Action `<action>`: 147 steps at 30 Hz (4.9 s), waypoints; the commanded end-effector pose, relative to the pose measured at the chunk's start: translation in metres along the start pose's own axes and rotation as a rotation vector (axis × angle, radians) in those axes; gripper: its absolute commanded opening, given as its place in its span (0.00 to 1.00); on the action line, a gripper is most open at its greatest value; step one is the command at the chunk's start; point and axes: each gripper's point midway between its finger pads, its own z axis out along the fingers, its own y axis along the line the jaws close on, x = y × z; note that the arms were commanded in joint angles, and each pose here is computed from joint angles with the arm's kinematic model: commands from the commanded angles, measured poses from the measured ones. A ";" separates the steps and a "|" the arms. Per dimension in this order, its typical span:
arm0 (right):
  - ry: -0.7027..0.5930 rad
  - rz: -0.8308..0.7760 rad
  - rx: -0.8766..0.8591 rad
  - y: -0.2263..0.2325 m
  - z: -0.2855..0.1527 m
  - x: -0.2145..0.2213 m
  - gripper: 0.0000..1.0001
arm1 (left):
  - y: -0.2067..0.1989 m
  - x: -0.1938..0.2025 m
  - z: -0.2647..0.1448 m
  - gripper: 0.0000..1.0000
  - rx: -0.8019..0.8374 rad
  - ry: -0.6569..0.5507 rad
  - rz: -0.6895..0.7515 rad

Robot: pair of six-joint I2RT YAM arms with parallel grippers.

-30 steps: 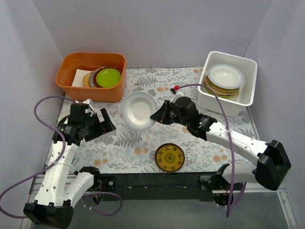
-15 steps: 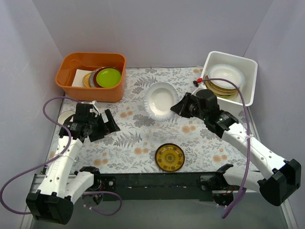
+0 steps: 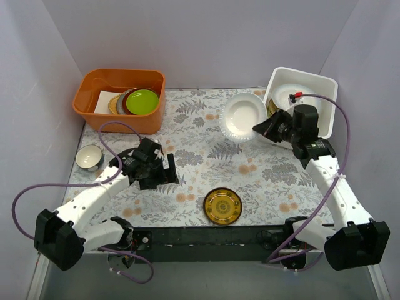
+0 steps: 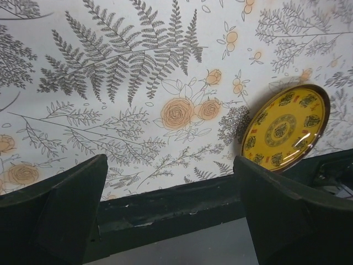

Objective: Place the plates into the plastic bin on the countertop
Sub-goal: Place the plate in the plastic bin, then pick up the plate from the corner of the board.

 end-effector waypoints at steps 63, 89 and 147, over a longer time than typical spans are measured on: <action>-0.376 0.516 -0.061 -0.202 0.030 -0.214 0.01 | -0.011 0.053 0.045 0.98 -0.046 0.051 0.022; -0.266 0.514 0.030 -0.236 0.054 -0.206 0.30 | -0.012 0.060 0.046 0.98 -0.034 0.069 0.008; -0.074 0.290 -0.259 -0.080 -0.051 -0.037 0.56 | -0.065 0.071 0.040 0.98 0.235 0.067 -0.034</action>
